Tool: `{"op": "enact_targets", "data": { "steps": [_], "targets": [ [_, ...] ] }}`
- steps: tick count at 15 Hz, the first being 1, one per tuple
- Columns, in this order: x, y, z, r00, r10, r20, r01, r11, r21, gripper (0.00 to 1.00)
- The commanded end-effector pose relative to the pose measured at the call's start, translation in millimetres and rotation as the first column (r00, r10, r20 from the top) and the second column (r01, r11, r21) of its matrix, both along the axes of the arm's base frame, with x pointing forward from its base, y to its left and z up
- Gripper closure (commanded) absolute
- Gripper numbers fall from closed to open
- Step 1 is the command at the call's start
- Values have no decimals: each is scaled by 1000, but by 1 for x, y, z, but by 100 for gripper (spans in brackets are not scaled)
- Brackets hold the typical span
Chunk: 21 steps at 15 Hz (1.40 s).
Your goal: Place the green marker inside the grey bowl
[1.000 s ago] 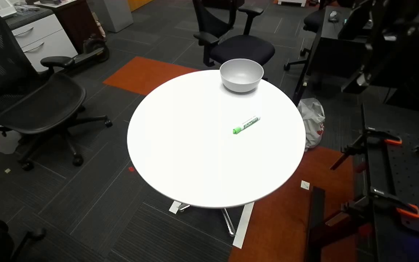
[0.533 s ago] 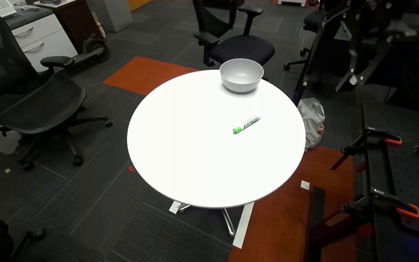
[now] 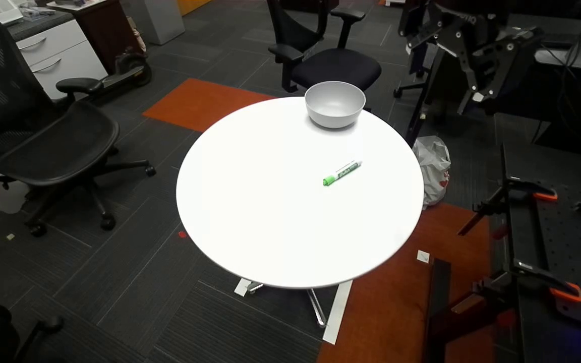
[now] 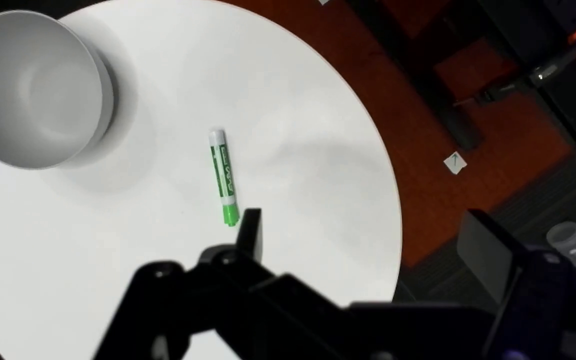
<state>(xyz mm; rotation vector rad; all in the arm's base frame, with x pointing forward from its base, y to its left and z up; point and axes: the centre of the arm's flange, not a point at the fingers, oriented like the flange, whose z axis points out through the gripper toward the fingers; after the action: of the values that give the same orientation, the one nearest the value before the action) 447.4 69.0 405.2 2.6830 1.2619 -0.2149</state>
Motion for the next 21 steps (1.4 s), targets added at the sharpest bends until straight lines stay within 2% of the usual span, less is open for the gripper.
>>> {"op": "enact_targets", "data": {
  "steps": [1, 6, 8, 10, 17, 21],
  "targets": [
    [1, -1, -2, 1000, 15, -8, -15, 1000, -1, 0],
    [3, 2, -3, 999, 30, -12, -30, 1000, -2, 0],
    [11, -9, -11, 1000, 30, -6, -30, 999, -12, 0],
    [21, -21, -23, 999, 43, 14, -44, 999, 14, 0],
    [54, -64, -84, 982, 183, -38, -180, 981, 75, 0],
    [71, -71, -126, 976, 216, 7, -215, 973, 81, 0]
  ]
}}
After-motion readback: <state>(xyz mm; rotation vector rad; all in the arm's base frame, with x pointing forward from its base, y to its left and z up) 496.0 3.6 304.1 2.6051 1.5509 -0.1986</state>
